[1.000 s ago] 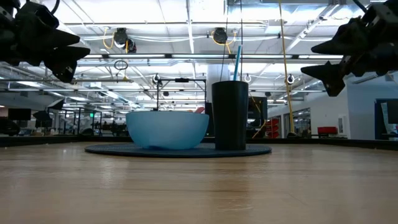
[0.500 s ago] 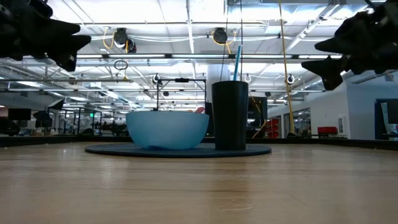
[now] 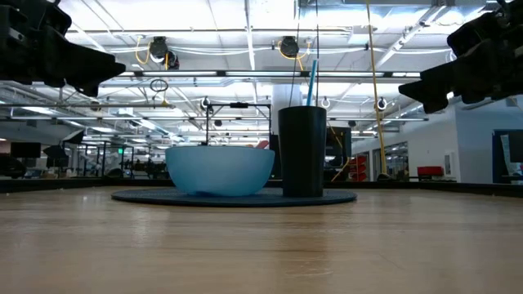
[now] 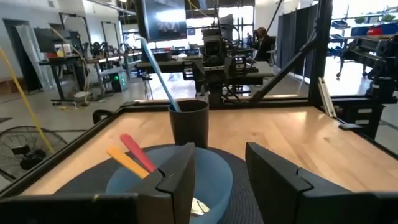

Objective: Pick & Place Utensil
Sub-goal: Return to Home Position

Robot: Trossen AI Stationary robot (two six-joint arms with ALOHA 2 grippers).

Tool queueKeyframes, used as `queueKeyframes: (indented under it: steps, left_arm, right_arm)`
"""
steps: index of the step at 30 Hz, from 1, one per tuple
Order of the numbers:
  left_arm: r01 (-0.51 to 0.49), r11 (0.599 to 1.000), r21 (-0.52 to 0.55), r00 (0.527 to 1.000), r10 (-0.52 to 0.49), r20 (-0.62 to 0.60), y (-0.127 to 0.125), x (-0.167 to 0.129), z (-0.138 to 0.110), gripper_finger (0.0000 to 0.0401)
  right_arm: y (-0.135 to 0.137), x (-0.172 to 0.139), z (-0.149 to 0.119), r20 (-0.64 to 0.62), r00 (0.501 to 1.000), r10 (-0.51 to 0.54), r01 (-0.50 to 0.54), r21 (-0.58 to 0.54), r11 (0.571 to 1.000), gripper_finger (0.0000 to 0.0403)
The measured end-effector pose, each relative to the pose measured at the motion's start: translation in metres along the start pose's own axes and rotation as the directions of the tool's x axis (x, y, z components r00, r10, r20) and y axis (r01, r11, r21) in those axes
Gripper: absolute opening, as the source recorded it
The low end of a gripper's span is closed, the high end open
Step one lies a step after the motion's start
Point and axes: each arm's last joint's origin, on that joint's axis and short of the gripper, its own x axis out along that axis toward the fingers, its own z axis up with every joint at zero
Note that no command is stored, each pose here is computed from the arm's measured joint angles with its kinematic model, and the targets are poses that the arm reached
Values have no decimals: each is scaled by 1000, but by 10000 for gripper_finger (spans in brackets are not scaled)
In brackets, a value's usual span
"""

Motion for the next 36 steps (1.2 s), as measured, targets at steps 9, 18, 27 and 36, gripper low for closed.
queueKeyframes:
  steps: [9,18,27,36]
  left_arm:
    - [0,999,-35,1000,0,-4,0,0,0,147]
    - [-5,999,-43,1000,6,27,0,0,2,147]
    - [-4,999,-44,1000,6,30,0,0,2,147]
    - [-4,999,-44,1000,5,30,0,0,3,147]
  right_arm:
    - [0,0,-1,-7,1000,-1,1,-8,1000,247]
    - [0,0,-1,-9,1000,-4,4,-8,1000,247]
    - [0,0,-1,-11,1000,-4,4,-8,1000,247]
    - [0,0,-1,-11,1000,-4,4,-8,1000,247]
